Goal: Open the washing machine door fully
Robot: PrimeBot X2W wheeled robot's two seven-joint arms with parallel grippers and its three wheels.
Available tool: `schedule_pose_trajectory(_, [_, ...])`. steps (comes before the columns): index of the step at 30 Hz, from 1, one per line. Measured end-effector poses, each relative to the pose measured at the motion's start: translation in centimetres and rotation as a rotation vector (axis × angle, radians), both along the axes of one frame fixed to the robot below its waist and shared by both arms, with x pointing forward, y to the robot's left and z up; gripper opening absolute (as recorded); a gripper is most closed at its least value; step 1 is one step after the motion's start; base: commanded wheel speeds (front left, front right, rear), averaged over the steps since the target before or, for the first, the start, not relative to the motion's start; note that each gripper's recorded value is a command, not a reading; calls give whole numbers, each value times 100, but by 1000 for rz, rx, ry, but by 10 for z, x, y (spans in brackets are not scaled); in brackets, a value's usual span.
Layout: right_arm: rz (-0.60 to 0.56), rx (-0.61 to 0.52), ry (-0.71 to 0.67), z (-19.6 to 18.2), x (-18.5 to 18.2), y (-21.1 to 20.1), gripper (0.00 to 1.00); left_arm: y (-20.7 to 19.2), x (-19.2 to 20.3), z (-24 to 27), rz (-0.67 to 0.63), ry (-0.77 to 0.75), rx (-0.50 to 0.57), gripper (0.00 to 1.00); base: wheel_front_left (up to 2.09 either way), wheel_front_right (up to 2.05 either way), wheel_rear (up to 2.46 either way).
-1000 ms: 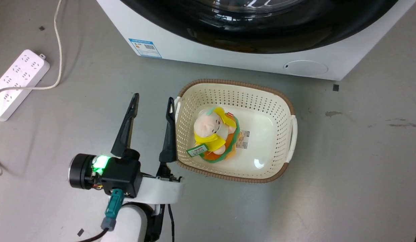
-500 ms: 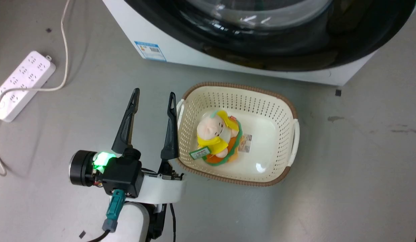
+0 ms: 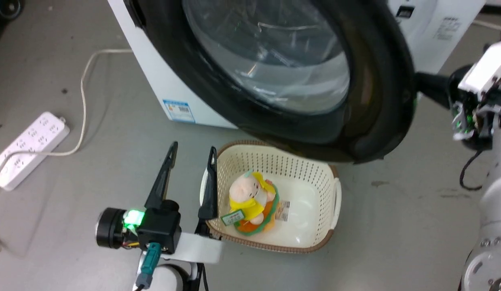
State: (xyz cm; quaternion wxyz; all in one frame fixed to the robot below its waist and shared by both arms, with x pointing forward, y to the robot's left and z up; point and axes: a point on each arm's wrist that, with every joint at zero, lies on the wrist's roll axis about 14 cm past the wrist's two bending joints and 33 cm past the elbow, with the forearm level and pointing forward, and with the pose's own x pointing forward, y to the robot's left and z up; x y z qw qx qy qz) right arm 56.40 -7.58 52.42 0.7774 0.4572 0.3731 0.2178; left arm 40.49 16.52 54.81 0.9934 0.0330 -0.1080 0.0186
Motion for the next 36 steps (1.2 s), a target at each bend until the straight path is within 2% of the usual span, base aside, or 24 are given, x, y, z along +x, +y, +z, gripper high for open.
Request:
schedule_pose_trajectory(7, [76,27,9,3,-39,6,0,-6,-17,2,-19,2,-4,100,0,0,0])
schedule_pose_trajectory(24, [392,151,49,-19,-132,91,0,-5,-43,-13,-12,50,-12,100,0,0,0])
schedule_pose_trajectory(36, [509,225,42,-21,-182,140,0,4,-52,-12,18,50,-33,100,0,0,0])
